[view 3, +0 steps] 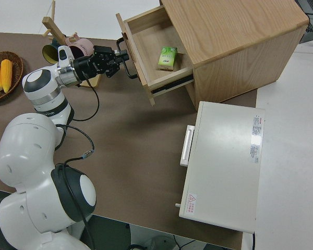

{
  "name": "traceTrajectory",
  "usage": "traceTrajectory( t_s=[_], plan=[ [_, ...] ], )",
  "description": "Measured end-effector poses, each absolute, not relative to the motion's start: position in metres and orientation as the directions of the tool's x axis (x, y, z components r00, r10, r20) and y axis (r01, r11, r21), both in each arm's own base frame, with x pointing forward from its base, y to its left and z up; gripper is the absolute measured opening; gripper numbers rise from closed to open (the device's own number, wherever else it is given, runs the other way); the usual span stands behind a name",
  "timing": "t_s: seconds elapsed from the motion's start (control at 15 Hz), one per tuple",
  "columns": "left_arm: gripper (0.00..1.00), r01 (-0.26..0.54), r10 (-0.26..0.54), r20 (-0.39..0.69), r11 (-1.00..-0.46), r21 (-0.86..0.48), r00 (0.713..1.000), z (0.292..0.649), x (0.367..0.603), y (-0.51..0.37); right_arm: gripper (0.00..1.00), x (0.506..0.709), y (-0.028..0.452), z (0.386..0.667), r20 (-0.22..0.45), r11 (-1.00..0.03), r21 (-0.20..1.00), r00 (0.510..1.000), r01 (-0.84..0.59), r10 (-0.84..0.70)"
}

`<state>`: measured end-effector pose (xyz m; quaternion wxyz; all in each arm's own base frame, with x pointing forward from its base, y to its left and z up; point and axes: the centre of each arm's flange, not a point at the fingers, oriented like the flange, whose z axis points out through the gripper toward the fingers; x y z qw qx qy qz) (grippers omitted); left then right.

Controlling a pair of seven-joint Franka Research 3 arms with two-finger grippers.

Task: Slide drawer open with right arm
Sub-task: 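Pull the drawer handle toward the robot with the right gripper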

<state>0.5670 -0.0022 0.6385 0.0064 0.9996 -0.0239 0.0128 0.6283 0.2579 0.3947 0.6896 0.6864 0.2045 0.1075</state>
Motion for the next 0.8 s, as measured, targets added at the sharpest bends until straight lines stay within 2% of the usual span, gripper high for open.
traceTrajectory(
  t_s=[0.8],
  plan=[
    [0.99, -0.048, -0.048, 0.026, -0.999, 0.012, 0.999, 0.639, 0.567, -0.002, 0.2, 0.595, 0.314, 0.401, -0.125, 0.005, 0.991, 0.887, 0.137, 0.445]
  ],
)
